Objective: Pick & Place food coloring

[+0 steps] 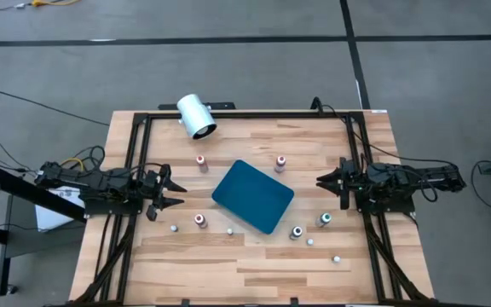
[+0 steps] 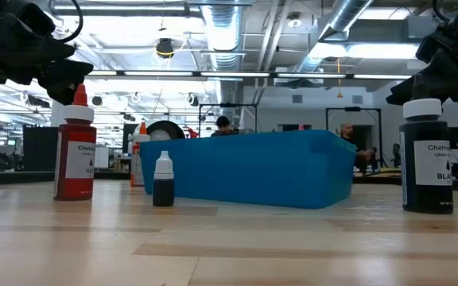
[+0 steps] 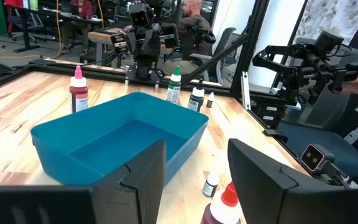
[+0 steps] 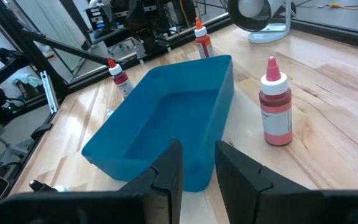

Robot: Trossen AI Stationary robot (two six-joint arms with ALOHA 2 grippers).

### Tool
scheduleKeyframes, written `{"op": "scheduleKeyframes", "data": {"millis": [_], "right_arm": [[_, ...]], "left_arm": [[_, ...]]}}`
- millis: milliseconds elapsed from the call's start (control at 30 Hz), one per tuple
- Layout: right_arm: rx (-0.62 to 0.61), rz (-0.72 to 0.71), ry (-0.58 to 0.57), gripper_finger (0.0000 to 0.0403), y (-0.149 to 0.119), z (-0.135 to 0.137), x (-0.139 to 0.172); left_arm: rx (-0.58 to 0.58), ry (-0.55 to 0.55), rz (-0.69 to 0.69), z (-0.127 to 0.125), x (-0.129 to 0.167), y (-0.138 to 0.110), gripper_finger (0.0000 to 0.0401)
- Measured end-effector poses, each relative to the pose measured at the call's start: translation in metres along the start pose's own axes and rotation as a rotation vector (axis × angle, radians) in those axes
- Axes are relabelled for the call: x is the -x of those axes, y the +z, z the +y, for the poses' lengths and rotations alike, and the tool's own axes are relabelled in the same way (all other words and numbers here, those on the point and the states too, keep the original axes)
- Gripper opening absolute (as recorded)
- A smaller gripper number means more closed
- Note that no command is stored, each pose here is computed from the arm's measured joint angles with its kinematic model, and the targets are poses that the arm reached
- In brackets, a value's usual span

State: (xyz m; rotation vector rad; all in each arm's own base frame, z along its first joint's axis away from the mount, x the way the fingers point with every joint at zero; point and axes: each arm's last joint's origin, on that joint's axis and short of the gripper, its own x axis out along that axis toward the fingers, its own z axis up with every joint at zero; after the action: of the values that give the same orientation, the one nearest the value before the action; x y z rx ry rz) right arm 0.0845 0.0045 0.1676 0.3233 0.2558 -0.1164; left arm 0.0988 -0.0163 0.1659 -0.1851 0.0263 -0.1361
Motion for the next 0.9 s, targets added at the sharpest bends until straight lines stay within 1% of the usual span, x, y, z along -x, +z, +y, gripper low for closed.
{"op": "scheduleKeyframes", "data": {"millis": [667, 900], "right_arm": [[-0.001, -0.004, 0.001, 0.0084, 0.000, 0.000, 0.000], [-0.022, -0.111, 0.040, 0.0084, 0.011, 0.004, 0.001]], "left_arm": [[0.000, 0.000, 0.000, 0.000, 0.000, 0.000, 0.0165], [0.000, 0.000, 0.000, 0.000, 0.000, 0.000, 0.0165]]}}
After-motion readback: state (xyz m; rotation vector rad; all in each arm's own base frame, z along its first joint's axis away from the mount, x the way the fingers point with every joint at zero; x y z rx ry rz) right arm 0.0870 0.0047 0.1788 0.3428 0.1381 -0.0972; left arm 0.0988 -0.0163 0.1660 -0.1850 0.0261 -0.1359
